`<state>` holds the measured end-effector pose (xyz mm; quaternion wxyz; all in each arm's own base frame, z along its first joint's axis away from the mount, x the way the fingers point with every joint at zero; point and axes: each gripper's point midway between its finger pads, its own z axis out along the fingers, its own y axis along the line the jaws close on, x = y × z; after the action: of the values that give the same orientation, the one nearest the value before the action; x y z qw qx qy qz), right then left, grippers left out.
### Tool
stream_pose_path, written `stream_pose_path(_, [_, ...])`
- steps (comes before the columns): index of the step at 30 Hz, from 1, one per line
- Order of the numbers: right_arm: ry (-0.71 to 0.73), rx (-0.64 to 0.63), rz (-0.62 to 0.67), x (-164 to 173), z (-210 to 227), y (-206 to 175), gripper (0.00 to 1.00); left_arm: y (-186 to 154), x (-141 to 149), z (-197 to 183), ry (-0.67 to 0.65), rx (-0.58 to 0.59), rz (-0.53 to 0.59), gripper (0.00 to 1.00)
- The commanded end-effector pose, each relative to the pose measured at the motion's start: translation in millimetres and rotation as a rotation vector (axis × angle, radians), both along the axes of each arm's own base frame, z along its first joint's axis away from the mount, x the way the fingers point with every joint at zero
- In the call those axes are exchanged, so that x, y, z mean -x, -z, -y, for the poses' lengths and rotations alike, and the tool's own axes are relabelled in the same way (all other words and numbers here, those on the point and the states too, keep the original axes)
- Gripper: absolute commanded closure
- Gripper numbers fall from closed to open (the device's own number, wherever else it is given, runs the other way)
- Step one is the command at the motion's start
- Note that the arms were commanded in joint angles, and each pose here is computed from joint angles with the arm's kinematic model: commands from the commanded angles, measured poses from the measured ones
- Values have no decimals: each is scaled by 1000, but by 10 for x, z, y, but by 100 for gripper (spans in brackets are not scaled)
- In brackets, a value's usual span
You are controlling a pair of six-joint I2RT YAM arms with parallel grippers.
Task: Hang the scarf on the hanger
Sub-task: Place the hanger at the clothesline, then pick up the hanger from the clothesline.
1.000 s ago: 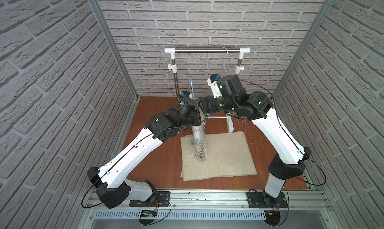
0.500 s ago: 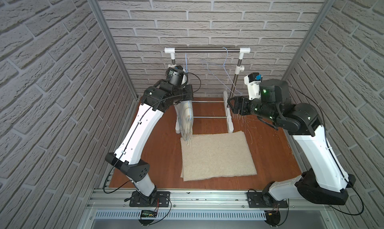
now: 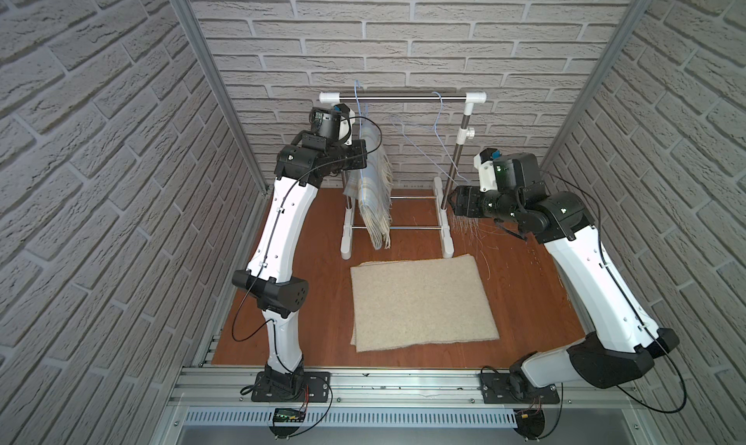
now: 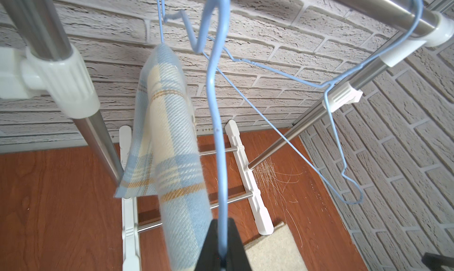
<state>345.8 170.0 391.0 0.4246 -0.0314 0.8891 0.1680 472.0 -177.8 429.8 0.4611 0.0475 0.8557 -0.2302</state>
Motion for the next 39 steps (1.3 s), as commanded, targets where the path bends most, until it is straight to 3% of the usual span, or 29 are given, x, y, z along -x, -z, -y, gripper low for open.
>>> stream_pose_path(1, [-29, -27, 48, -103, -38, -92, 20, -304, -189, 22, 39, 50, 132, 100])
stream_pose_path(8, [-40, -37, 40, -209, -53, -51, 21, -2, -440, 111, 54, 70, 76, 100])
stream_pose_path(15, [-44, -22, 57, -309, -69, -77, 17, 128, -394, 164, 58, 52, 29, 100])
stream_pose_path(16, [-39, -9, 68, -348, -61, -95, 16, 126, -379, 176, 57, 47, 30, 90])
stream_pose_path(18, [-31, 13, 94, -451, -42, -143, 14, 74, -335, 185, 58, 37, 47, 60])
stream_pose_path(26, [-46, 49, 147, -930, -12, -261, 13, -160, -113, 96, 40, 31, 89, 29])
stream_pose_path(27, [-49, 50, 143, -984, -12, -234, 13, -211, -59, 69, 30, 28, 101, 18])
stream_pose_path(30, [-73, 59, 155, -1141, -52, -184, 13, -390, 115, -13, 3, 33, 154, 3])
stream_pose_path(36, [-93, 70, 135, -1341, -77, -38, 15, -489, 331, -108, -10, 45, 180, 2])
stream_pose_path(39, [-106, 67, 114, -1400, -109, 66, 21, -472, 378, -82, 7, 62, 179, 2])
